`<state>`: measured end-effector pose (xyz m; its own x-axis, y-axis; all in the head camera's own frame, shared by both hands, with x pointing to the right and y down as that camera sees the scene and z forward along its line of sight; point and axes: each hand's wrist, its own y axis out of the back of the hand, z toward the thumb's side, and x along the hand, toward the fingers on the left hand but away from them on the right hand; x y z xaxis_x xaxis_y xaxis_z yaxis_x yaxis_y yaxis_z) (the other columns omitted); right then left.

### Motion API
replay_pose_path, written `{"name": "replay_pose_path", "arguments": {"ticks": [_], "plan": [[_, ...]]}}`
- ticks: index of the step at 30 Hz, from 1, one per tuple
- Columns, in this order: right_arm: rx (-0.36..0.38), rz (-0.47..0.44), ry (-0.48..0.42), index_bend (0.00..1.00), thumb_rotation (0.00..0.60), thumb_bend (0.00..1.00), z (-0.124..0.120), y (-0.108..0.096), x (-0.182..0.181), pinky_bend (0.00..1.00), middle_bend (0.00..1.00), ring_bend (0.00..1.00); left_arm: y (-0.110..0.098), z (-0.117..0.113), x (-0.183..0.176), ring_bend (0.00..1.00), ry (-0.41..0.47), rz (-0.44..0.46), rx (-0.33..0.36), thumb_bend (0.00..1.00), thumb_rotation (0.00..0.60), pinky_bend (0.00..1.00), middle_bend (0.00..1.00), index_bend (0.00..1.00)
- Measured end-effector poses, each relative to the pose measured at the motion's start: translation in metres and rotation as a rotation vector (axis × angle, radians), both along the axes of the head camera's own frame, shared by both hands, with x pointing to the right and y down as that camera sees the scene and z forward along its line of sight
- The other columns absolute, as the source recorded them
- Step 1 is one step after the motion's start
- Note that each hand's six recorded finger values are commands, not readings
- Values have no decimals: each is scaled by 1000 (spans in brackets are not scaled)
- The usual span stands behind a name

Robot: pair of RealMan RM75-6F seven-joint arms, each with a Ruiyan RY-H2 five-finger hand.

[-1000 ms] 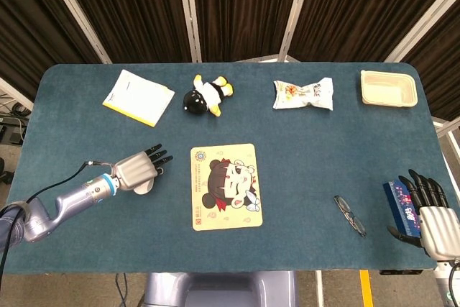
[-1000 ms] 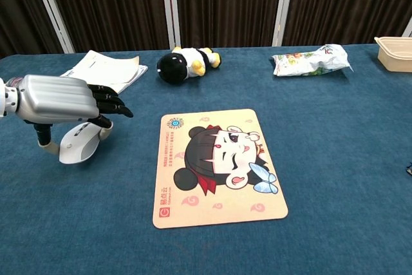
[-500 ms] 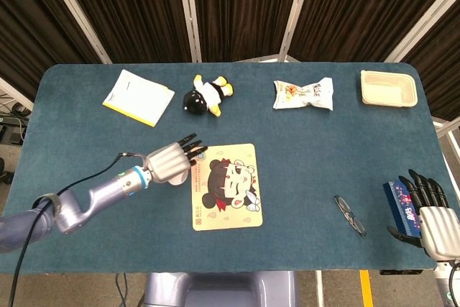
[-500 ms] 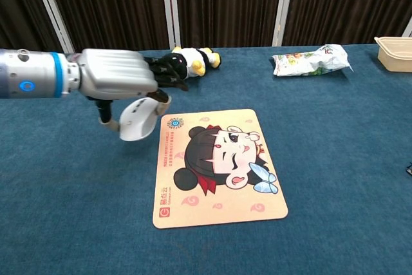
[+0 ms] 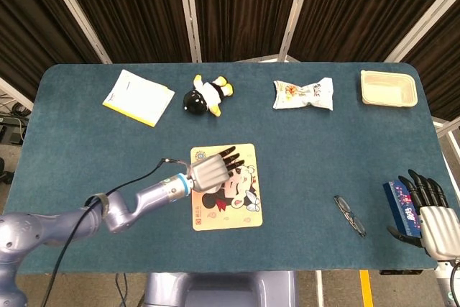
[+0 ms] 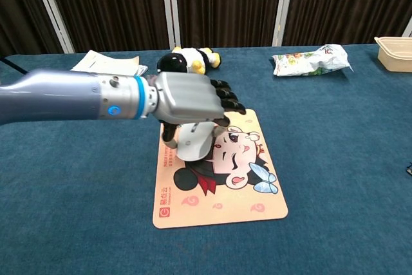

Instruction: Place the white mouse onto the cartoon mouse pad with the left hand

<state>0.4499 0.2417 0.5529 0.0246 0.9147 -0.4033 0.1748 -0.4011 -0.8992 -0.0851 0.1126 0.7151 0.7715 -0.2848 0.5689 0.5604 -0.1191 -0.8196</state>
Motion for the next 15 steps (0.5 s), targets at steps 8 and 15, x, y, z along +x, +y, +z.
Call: {"name": "replay_pose_path", "arguments": {"ticks": [8, 15], "plan": [[-6, 1, 0, 83, 600, 96, 1, -2, 0, 0, 0, 0, 4, 9, 35, 0, -4, 11, 5, 176, 600, 0, 0, 619], [-8, 3, 0, 83, 600, 97, 1, -2, 0, 0, 0, 0, 3, 14, 43, 0, -12, 1, -2, 178, 600, 0, 0, 347]]}}
